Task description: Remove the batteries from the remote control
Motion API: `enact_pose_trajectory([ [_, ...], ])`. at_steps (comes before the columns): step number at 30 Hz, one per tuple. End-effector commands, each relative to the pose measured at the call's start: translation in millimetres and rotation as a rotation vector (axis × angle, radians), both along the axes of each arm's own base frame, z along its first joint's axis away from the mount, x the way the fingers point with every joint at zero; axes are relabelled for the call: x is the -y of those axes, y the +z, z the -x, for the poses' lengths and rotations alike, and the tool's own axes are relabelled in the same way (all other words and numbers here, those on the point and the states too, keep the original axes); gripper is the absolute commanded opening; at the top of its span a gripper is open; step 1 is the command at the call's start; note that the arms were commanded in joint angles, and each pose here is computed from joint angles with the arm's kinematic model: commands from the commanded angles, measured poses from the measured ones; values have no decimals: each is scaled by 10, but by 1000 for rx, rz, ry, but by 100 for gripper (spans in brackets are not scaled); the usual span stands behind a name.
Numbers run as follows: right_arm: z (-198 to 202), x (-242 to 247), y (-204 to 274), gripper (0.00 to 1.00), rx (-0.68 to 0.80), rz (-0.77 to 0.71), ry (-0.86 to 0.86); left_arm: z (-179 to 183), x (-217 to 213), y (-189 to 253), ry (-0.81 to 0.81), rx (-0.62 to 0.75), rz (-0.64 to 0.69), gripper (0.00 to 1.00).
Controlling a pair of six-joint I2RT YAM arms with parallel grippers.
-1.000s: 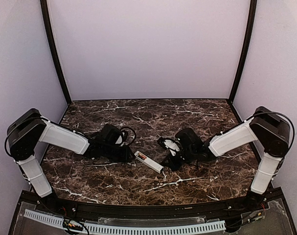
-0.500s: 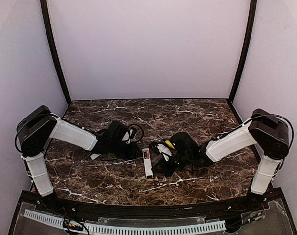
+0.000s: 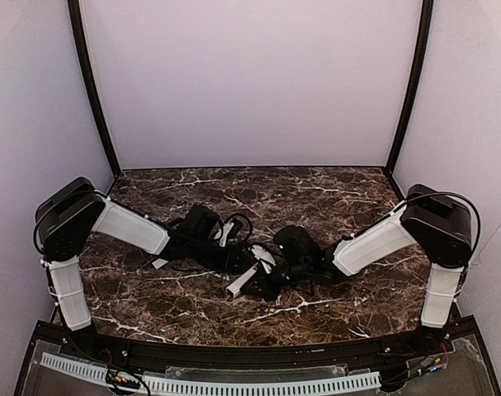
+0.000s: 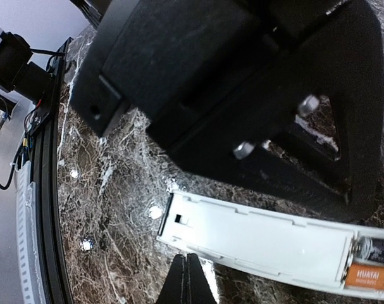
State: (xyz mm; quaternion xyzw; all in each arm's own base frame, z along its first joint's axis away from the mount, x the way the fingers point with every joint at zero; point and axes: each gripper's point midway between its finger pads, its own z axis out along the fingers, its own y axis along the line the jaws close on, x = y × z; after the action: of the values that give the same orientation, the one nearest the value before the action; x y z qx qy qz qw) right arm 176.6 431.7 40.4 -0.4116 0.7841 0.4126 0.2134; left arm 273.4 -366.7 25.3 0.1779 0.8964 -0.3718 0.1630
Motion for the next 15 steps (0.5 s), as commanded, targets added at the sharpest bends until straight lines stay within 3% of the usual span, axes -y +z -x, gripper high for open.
enact_pose_trajectory([
  [1,47,-76,166,0,9,-66,17,409,-17,-298,-140,-129,-47,27],
  [11,248,266,323,0,34,7,66,275,-52,-215,-156,-22,-144,29],
  [15,231,514,493,1,76,40,16,152,-55,-53,-132,49,-155,34],
])
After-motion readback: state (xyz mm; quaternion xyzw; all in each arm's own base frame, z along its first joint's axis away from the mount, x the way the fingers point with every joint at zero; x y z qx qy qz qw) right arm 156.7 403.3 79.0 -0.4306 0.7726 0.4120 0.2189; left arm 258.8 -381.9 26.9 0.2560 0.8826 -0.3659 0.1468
